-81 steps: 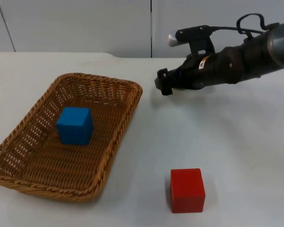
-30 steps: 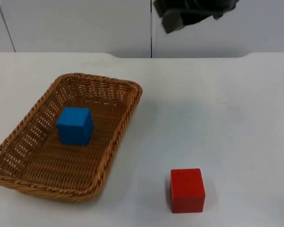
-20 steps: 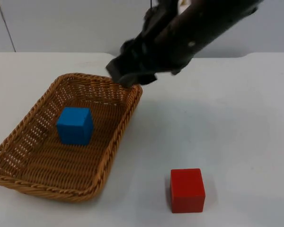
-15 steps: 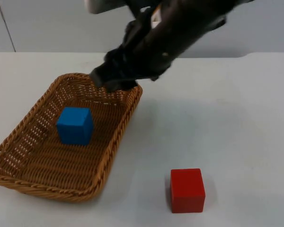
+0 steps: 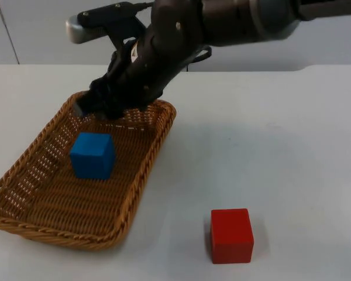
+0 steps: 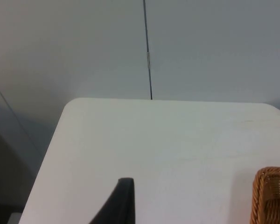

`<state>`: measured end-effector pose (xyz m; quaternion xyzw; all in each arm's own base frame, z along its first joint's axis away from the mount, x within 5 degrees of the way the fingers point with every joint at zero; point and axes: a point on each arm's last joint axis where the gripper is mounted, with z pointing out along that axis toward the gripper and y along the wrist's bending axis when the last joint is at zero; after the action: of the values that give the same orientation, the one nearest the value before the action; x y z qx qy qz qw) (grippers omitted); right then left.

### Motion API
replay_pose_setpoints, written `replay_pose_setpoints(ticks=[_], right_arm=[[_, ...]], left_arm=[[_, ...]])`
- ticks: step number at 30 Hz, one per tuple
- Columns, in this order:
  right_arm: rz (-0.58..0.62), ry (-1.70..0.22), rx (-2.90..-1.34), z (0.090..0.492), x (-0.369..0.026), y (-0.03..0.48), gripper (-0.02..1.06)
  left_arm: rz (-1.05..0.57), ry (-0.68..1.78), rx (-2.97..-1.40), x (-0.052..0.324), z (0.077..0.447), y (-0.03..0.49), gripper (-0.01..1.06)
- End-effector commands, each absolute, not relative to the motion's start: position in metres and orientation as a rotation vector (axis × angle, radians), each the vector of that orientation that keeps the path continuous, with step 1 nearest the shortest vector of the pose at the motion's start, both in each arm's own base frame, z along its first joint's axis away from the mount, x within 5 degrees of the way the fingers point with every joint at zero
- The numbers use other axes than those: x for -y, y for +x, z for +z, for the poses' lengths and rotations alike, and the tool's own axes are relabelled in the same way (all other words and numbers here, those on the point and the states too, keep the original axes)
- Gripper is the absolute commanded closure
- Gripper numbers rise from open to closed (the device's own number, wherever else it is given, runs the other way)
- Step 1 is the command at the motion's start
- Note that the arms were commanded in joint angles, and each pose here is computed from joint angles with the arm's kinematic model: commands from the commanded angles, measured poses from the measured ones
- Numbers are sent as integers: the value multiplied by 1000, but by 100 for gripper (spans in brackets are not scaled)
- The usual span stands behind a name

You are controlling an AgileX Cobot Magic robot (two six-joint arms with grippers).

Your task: Place all geometric objects except the red cube into the basket.

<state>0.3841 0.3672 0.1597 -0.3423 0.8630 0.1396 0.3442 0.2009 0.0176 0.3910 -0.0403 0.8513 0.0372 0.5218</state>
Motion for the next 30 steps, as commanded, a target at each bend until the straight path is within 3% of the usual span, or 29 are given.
replay_pose_setpoints(ticks=[1, 3, 5, 7, 12, 18, 19, 23, 27, 30], right_arm=[[376, -878, -2224, 159, -371, 385, 69], [372, -882, -2234, 157, -371, 385, 40], [371, -885, -2229, 160, -370, 385, 6], [370, -889, -2225, 162, -370, 384, 0], [354, -930, -2194, 197, -364, 378, 0], [344, -967, -2122, 304, -335, 348, 0], [344, -967, -2122, 304, -335, 348, 0], [392, -902, -1957, 396, -297, 308, 0], [366, -881, -1890, 427, -266, 279, 0], [344, -876, -1873, 426, -247, 263, 0]], left_arm=[[90, -107, -2036, -18, 392, 200, 0], [90, -108, -2045, -18, 392, 200, 0], [90, -109, -2050, -18, 391, 199, 0], [90, -109, -2050, -18, 391, 199, 0], [90, -109, -2050, -18, 391, 199, 0], [90, -109, -2050, -18, 391, 199, 0], [90, -109, -2050, -18, 391, 199, 0], [90, -109, -2050, -18, 391, 199, 0], [90, -108, -2048, -18, 391, 199, 0], [90, -108, -2046, -18, 392, 199, 0]])
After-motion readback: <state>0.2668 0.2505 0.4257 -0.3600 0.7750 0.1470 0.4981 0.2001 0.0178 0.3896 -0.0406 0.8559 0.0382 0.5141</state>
